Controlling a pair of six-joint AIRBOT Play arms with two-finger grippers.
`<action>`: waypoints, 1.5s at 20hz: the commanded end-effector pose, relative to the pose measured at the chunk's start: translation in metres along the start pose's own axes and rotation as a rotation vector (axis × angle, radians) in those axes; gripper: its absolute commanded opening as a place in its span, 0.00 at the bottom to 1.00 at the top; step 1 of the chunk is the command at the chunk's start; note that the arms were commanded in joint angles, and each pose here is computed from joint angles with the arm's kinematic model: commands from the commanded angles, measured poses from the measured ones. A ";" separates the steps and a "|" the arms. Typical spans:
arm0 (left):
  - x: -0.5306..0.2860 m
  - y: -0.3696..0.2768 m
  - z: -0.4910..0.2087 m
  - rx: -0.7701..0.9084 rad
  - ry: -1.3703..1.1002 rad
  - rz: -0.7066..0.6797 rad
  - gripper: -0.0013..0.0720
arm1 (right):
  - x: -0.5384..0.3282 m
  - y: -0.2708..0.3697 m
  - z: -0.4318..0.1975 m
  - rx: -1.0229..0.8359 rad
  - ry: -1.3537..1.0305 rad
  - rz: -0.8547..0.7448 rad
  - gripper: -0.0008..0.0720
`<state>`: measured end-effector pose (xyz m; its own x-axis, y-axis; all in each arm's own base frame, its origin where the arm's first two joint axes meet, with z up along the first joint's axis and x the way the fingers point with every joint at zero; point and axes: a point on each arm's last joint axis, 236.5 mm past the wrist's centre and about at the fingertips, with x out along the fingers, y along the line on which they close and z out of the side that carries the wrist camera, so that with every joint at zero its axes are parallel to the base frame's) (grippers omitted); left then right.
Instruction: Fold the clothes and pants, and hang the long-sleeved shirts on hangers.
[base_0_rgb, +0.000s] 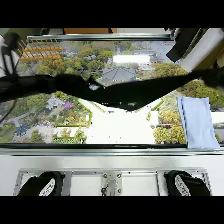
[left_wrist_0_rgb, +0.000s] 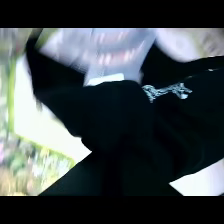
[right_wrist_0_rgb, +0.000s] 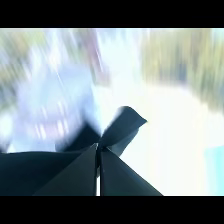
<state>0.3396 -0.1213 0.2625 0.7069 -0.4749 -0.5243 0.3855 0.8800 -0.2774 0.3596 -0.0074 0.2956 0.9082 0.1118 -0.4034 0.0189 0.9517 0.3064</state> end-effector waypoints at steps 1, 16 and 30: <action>-0.100 -0.070 0.061 0.094 -0.286 -0.071 0.03 | -0.097 0.048 0.082 -0.115 -0.273 0.044 0.02; -0.038 -0.062 0.012 -0.203 -0.142 -0.101 0.03 | -0.026 0.042 0.064 -0.078 -0.093 0.081 0.02; 0.251 0.110 -0.035 -0.279 0.362 0.076 0.96 | 0.182 -0.028 0.001 -0.087 0.119 -0.024 0.94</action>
<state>0.5389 -0.1712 0.1102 0.5764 -0.4384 -0.6897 0.1915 0.8929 -0.4075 0.5350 -0.0091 0.2232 0.8791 0.1217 -0.4608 0.0093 0.9623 0.2719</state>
